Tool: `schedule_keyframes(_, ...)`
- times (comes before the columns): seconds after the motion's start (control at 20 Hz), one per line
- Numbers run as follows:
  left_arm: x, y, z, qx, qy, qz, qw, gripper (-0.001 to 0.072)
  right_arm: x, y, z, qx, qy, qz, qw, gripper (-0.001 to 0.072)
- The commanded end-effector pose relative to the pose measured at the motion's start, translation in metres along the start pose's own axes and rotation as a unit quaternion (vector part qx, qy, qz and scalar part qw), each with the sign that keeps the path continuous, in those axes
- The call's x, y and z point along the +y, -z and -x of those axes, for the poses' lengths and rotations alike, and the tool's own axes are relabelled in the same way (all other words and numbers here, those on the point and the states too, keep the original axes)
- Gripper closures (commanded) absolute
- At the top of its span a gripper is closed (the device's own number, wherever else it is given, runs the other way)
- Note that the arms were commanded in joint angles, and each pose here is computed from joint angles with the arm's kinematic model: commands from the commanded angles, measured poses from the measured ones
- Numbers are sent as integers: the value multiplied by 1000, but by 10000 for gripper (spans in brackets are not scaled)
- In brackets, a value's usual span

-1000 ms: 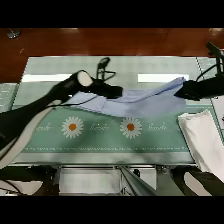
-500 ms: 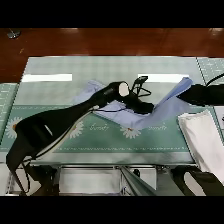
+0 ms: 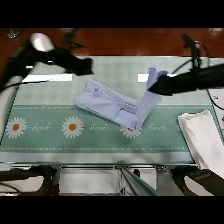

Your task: Fold the shirts.

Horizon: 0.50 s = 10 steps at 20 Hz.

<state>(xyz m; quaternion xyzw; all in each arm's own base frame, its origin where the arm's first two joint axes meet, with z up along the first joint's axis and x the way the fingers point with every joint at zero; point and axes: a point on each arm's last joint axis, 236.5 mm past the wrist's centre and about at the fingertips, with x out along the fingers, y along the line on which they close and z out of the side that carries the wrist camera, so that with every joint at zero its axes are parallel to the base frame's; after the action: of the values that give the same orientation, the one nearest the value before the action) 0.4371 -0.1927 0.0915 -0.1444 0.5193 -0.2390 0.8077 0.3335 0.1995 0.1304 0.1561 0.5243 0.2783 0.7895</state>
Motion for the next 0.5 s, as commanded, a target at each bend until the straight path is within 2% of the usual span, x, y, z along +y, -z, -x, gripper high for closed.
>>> schedule_keyframes(0.0,63,20,98,-101,-68,38,992,680,38,-27,-67,36,-31,31,998,697)
schedule_keyframes(0.15,70,81,120,-125,-84,51,987,679,65,-36,-130,77,-59,41,994,697)
schedule_keyframes(0.45,65,144,92,-117,-48,101,987,679,88,-28,-240,133,-83,32,987,696)
